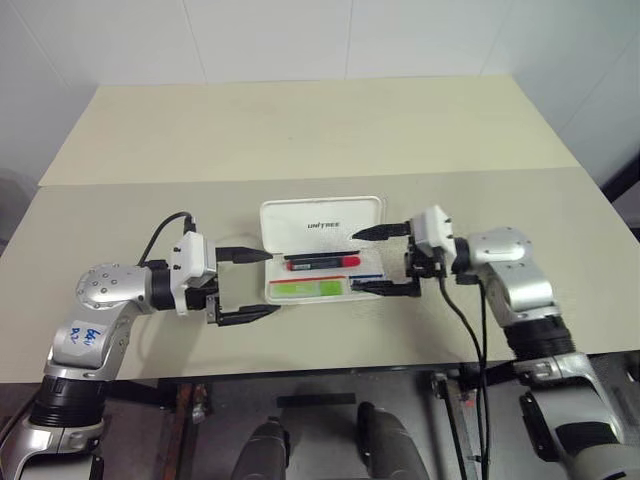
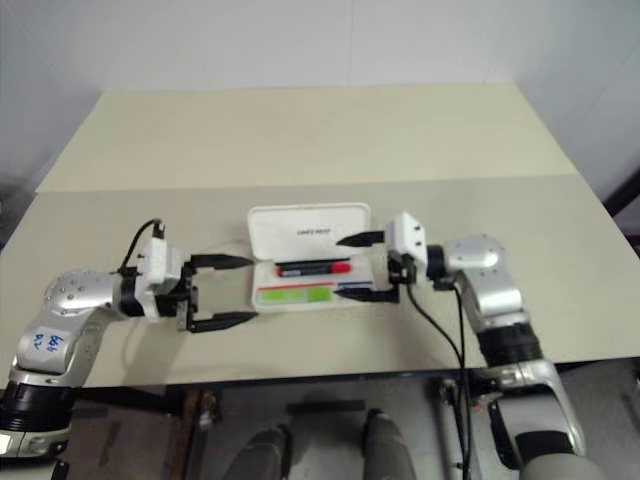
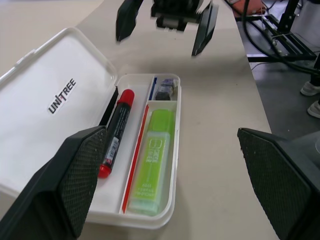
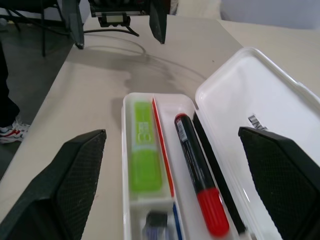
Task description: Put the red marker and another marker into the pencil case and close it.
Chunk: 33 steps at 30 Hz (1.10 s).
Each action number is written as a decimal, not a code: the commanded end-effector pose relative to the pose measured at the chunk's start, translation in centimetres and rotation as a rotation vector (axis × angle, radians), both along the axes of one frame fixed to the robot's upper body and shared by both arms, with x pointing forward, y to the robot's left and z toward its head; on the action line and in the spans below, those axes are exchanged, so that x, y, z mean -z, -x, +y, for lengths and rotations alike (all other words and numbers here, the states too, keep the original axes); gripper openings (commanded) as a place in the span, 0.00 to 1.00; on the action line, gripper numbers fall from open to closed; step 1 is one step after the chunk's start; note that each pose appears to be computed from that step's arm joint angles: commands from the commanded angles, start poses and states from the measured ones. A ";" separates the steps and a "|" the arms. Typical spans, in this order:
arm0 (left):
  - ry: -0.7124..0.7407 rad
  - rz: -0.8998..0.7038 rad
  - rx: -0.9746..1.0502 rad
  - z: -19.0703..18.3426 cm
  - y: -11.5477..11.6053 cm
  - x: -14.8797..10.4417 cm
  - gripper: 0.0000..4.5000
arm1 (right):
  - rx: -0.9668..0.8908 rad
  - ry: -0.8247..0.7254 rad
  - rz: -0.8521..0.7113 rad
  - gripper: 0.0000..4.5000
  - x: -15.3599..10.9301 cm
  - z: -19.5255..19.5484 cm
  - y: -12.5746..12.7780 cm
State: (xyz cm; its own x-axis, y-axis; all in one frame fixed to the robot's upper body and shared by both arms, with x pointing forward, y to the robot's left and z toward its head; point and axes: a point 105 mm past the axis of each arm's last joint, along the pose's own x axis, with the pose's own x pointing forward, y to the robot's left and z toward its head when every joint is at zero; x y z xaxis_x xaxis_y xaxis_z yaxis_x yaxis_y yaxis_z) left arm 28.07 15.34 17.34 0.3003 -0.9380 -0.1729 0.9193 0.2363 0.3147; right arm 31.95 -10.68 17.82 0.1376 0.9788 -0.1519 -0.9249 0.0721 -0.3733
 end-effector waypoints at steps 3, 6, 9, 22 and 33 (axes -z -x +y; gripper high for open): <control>0.075 -0.021 -0.071 2.2 -0.4 -1.3 1.00 | 0.126 0.015 -0.038 0.99 -1.5 -4.9 1.3; 0.081 -0.009 -0.078 2.9 -0.4 -1.0 0.91 | 0.189 0.041 -0.046 1.00 -1.5 -6.9 1.5; 0.089 0.000 -0.111 3.7 -0.6 -0.7 0.71 | 0.234 0.056 -0.060 1.00 -1.6 -8.1 1.5; 0.139 -0.092 -0.284 6.0 -1.9 -0.3 0.00 | 0.288 0.058 -0.103 1.00 -1.9 -8.3 0.9; 0.089 -0.014 -0.629 6.8 -7.3 2.7 0.00 | 0.284 0.066 -0.129 1.00 -2.1 -7.7 0.8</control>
